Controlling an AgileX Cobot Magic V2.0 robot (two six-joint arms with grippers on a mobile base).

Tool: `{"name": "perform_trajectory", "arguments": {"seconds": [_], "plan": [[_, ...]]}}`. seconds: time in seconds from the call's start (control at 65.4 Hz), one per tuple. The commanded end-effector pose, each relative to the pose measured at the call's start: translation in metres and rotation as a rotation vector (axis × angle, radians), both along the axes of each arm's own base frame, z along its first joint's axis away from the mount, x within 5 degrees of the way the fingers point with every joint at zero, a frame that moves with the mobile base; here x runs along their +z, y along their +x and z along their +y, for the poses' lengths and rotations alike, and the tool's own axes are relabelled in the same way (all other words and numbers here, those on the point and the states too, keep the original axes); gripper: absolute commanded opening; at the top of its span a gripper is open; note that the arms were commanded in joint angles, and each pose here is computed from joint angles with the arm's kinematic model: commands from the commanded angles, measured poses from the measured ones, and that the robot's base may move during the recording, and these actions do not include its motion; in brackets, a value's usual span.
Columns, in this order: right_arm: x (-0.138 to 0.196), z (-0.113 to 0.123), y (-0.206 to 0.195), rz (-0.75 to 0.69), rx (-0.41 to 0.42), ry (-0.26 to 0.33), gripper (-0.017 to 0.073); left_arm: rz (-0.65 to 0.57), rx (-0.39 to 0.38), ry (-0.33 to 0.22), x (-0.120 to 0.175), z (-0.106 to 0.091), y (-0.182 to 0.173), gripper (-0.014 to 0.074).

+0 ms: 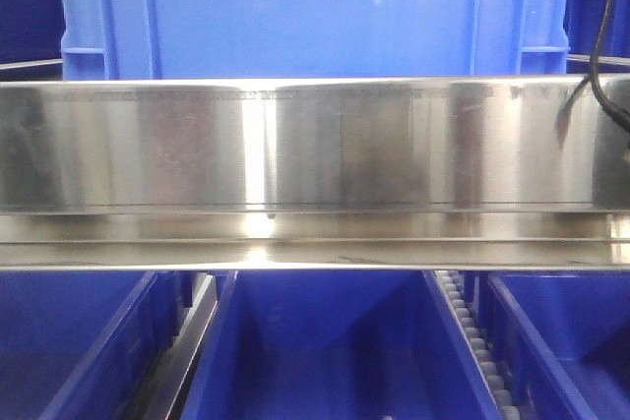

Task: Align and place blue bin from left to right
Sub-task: 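Grip the rim of the large blue bin with both grippers, then lift the blue bin up off the roller shelf with both grippers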

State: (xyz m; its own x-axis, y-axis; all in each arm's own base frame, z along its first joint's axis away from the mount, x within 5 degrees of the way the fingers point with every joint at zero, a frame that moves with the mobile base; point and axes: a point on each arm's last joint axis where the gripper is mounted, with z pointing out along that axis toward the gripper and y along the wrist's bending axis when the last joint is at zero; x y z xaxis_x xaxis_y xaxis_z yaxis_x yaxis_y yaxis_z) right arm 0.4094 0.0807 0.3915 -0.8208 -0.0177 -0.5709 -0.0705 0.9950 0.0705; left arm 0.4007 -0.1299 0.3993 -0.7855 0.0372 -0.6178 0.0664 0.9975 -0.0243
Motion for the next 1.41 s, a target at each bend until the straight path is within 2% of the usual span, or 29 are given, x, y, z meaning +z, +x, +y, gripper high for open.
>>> {"name": "perform_trajectory", "arguments": {"seconds": [0.0, 0.061, 0.153, 0.245, 0.489, 0.642, 1.284, 1.391], "plan": [[0.005, -0.003, 0.000, -0.025, -0.005, -0.004, 0.0035, -0.017, 0.005, 0.001, 0.003, 0.002, 0.000, 0.0379], [0.005, -0.003, 0.000, -0.025, -0.004, -0.003, -0.0102, -0.017, 0.005, 0.001, 0.003, 0.002, 0.000, 0.0218], [0.005, -0.003, 0.000, -0.025, -0.004, -0.003, -0.0070, -0.016, 0.004, -0.002, 0.003, 0.002, 0.000, -0.0051], [0.005, -0.003, 0.000, -0.025, -0.004, -0.003, -0.0070, -0.015, 0.003, -0.004, 0.003, 0.002, 0.000, 0.0020], [0.005, -0.003, 0.000, -0.025, -0.004, -0.003, -0.0070, -0.016, 0.004, -0.002, 0.003, 0.002, 0.000, -0.0009], [0.017, -0.004, -0.008, -0.054, -0.002, 0.003, -0.0070, -0.031, 0.004, -0.006, 0.010, 0.003, -0.004, -0.0009], [0.097, -0.018, -0.076, -0.265, -0.001, 0.030, -0.0070, -0.217, -0.016, -0.073, 0.086, 0.018, -0.066, -0.0009], [0.106, -0.020, -0.086, -0.292, -0.001, 0.035, -0.0070, -0.254, -0.019, -0.070, 0.098, 0.020, -0.079, -0.0009]]}}
